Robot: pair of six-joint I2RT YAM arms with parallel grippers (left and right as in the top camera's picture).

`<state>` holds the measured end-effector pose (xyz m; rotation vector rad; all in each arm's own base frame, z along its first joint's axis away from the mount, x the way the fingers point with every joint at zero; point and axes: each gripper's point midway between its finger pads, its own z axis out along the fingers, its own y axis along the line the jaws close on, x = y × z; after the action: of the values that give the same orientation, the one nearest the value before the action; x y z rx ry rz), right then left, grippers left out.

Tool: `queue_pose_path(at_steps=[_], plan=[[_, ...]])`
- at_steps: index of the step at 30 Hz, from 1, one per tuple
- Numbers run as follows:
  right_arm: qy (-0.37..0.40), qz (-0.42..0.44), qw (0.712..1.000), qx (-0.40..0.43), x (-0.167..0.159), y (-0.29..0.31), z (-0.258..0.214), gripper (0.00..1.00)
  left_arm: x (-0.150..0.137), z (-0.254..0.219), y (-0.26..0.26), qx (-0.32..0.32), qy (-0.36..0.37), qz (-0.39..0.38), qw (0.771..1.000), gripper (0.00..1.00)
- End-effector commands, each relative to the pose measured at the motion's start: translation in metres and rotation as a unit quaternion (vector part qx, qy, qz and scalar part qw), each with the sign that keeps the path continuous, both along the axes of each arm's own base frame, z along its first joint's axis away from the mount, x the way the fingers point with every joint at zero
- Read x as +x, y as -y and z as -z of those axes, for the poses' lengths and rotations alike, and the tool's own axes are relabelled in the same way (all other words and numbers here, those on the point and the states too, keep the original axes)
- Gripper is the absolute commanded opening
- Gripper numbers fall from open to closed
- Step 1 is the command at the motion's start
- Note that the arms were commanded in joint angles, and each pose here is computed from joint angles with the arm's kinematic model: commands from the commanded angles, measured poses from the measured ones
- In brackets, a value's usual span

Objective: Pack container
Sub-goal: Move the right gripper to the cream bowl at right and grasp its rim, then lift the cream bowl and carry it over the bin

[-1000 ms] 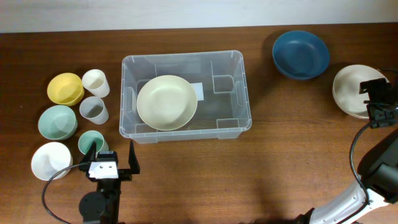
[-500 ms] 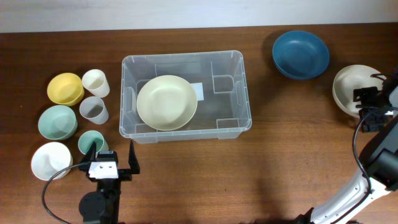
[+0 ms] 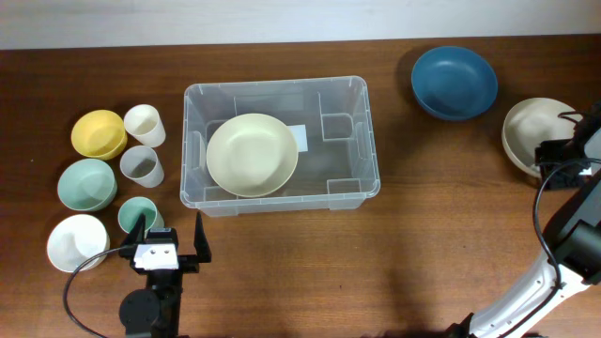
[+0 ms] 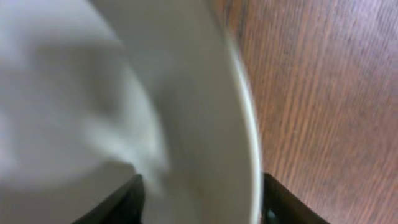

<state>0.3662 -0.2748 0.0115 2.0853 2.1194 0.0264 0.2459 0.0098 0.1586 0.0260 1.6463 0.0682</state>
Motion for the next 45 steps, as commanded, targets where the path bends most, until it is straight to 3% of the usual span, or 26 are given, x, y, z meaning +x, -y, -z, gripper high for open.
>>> queue_pose_path(at_steps=[1,5,9,11,20,26,30,34,38,39,45], plan=[[-0.025,0.02,0.999,-0.001,-0.017,0.01,0.01,0.42,0.0,0.001,0.001,-0.003,0.0,0.004,1.0,0.99],[-0.032,0.041,0.999,0.005,-0.034,0.023,0.011,0.31,0.0,0.001,0.001,-0.003,0.0,0.004,1.0,1.0],[-0.036,0.049,0.998,0.012,-0.048,0.033,0.011,0.08,0.0,0.001,0.001,-0.003,0.0,0.004,1.0,0.99],[-0.029,0.036,0.999,0.016,-0.049,0.037,0.011,0.04,0.0,0.001,0.001,-0.003,0.0,0.004,1.0,1.0],[0.003,-0.014,1.0,0.026,-0.043,0.041,0.004,0.04,0.0,0.001,0.001,-0.003,0.0,0.004,1.0,0.99],[0.146,-0.109,0.983,0.028,-0.001,0.045,-0.053,0.04,0.0,0.001,0.001,-0.003,0.0,0.004,1.0,0.99],[0.293,-0.194,0.936,0.03,0.033,0.031,-0.129,0.04,0.0,0.001,0.001,-0.003,0.0,0.004,1.0,1.0],[0.43,-0.296,0.852,0.034,0.053,-0.008,-0.215,0.04,0.0,0.001,0.001,-0.003,0.0,0.004,1.0,0.99],[0.498,-0.348,0.793,0.039,0.052,-0.049,-0.28,0.04,0.0,0.001,0.001,-0.003,0.0,0.004,1.0,0.99],[0.519,-0.373,0.768,0.042,0.051,-0.072,-0.305,0.04,0.0,0.001,0.001,-0.003,0.0,0.004,1.0,0.99],[0.539,-0.475,0.693,0.059,0.053,-0.183,-0.36,0.04,0.0,0.001,0.001,-0.003,0.0,0.004,1.0,1.0]])
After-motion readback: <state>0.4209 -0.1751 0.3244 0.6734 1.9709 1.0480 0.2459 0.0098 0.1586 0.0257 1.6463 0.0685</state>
